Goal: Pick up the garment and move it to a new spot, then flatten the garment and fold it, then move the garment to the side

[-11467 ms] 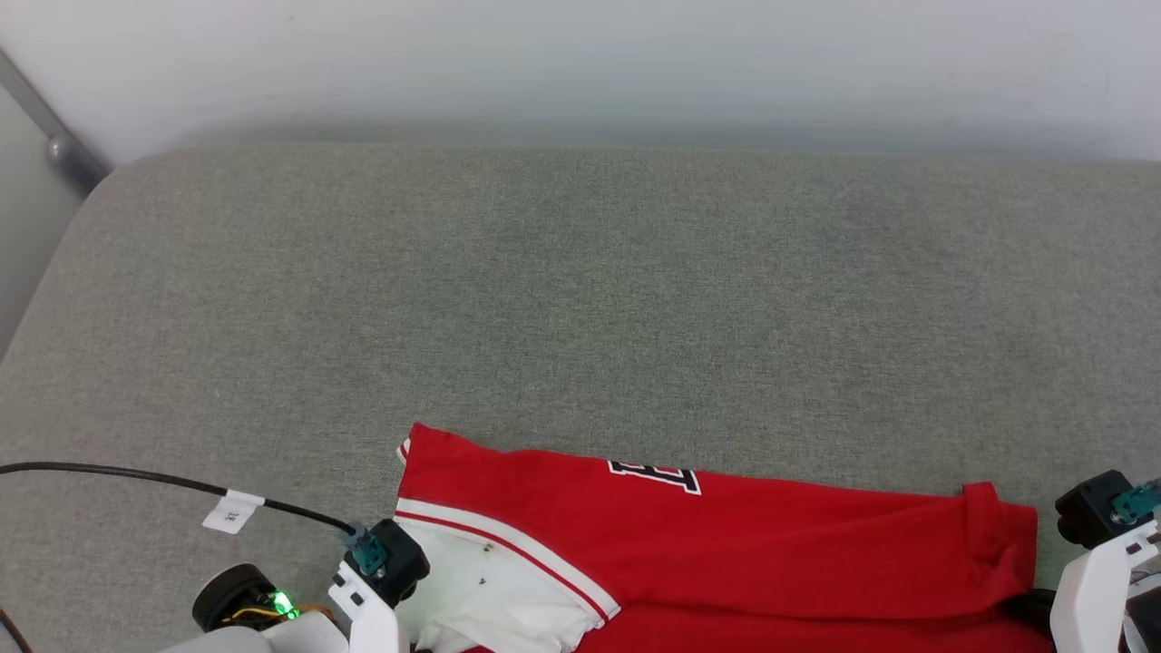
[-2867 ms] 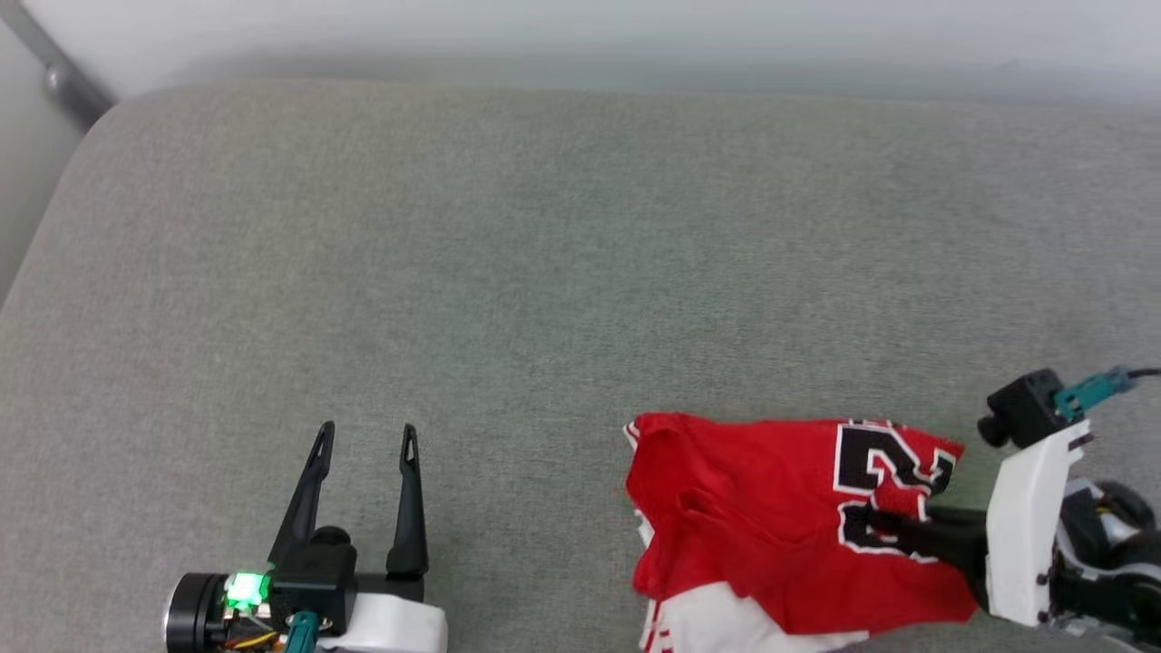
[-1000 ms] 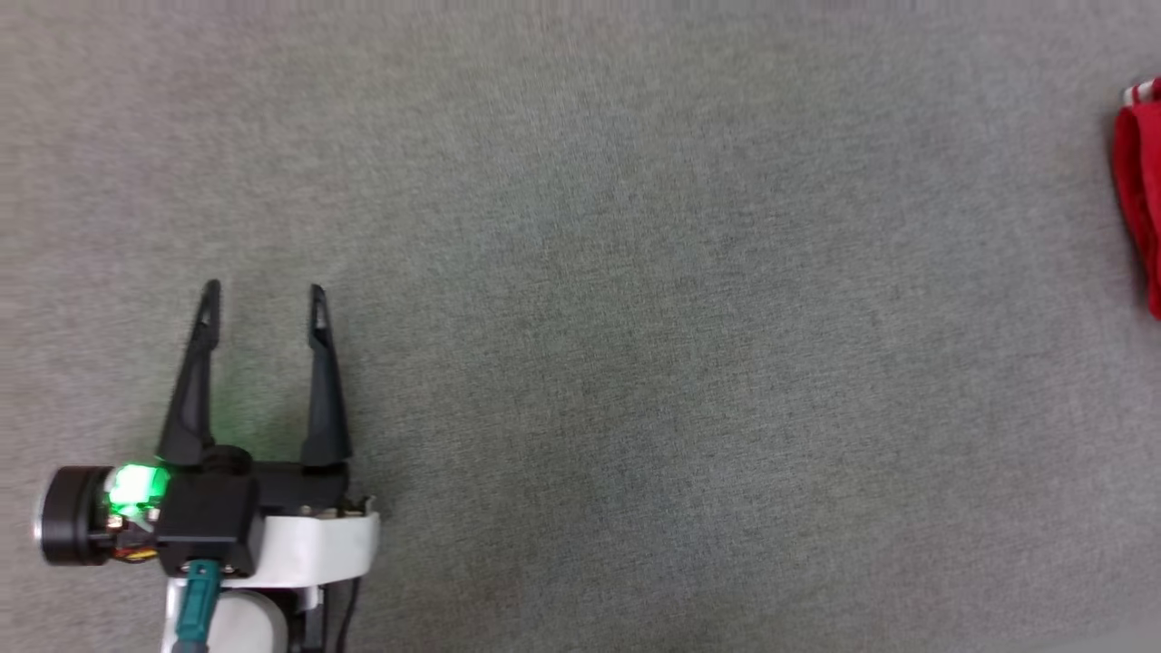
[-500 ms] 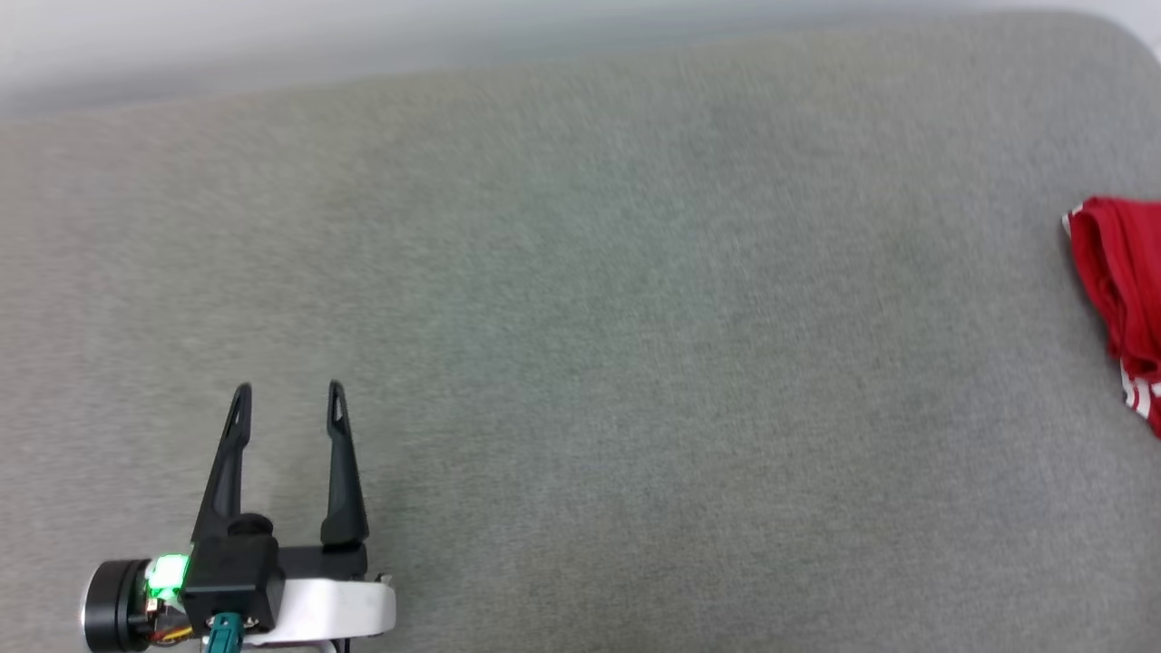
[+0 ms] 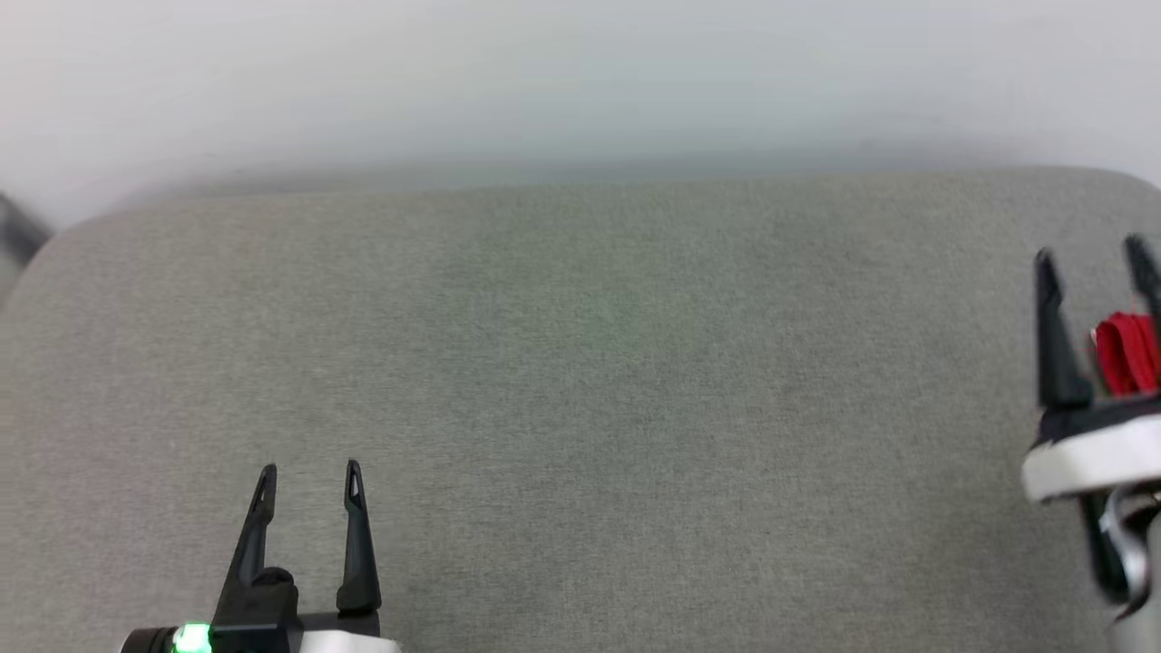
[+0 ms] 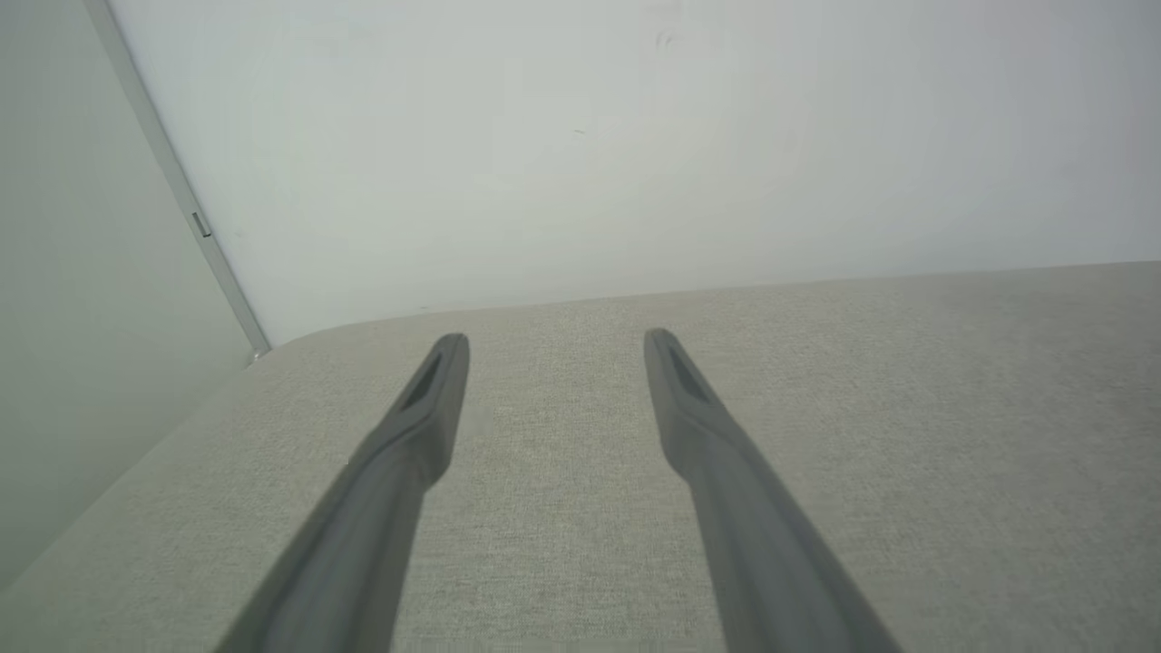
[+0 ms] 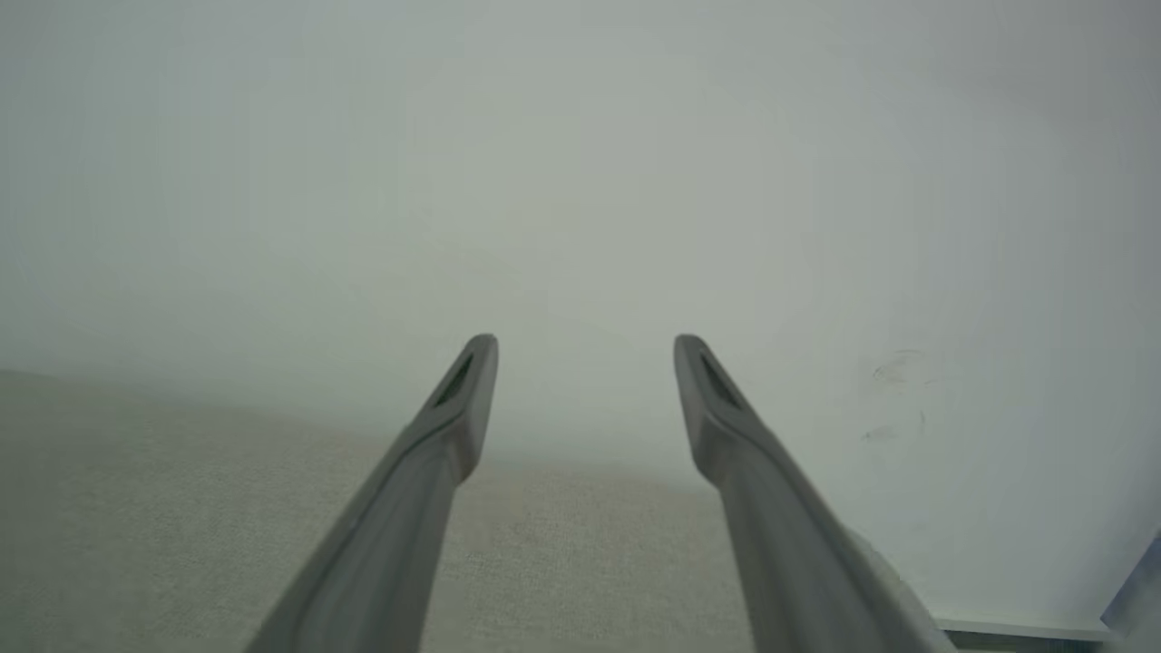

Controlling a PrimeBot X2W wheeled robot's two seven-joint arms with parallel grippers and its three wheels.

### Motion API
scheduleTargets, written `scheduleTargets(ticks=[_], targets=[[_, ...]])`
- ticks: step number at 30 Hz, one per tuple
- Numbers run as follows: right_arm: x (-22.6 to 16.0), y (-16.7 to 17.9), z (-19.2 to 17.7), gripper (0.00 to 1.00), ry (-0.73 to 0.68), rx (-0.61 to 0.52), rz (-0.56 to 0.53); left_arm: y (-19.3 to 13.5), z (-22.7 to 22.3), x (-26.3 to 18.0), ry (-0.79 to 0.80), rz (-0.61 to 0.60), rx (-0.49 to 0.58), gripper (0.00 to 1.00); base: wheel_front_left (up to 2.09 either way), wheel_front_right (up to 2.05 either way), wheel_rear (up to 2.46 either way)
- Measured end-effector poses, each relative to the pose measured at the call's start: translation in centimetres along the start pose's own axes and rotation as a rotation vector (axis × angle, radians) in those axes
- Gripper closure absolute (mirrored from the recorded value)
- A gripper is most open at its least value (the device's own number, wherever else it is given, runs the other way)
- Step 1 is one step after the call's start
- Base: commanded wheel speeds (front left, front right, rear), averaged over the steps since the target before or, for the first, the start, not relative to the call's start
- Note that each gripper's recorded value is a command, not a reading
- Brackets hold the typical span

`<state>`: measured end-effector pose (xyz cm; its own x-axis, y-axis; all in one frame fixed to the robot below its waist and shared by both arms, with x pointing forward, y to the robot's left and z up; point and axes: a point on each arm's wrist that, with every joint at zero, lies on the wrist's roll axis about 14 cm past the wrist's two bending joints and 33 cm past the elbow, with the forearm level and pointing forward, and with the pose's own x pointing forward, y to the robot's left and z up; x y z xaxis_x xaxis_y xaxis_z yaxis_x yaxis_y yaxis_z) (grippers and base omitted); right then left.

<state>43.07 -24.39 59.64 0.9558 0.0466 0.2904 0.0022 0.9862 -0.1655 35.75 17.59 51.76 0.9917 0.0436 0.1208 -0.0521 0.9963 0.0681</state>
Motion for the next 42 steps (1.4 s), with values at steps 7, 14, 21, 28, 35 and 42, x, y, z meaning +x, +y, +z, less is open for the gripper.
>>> scheduleTargets(ticks=[7, 14, 21, 28, 35, 42], targets=[[-4.5, 4.0, -1.6, 0.00, 0.057, 0.135, 0.009, 1.2, 0.1, -2.1, 0.005, 0.028, 0.003, 0.00, 0.00, 0.00, 0.00], [-7.4, 5.5, -2.2, 0.00, 0.094, 0.194, 0.006, 2.1, 0.2, -3.5, 0.006, 0.056, 0.004, 0.00, 0.00, 0.00, 0.00], [-9.3, 6.2, -2.1, 0.00, 0.107, 0.208, 0.005, 2.5, 0.0, -4.3, 0.011, 0.065, -0.001, 0.00, 0.00, 0.00, 0.00], [-10.9, 6.6, -2.4, 0.00, 0.130, 0.212, 0.014, 2.6, -0.4, -5.0, 0.026, 0.061, -0.009, 0.00, 0.00, 0.00, 0.00], [-11.5, 6.8, -2.5, 0.00, 0.138, 0.240, 0.012, 2.5, -0.7, -5.3, 0.034, 0.056, -0.017, 0.00, 0.00, 0.00, 0.00], [-11.7, 6.9, -2.7, 0.00, 0.145, 0.250, 0.011, 2.3, -0.7, -5.4, 0.035, 0.050, -0.026, 0.00, 0.00, 0.00, 0.00]])
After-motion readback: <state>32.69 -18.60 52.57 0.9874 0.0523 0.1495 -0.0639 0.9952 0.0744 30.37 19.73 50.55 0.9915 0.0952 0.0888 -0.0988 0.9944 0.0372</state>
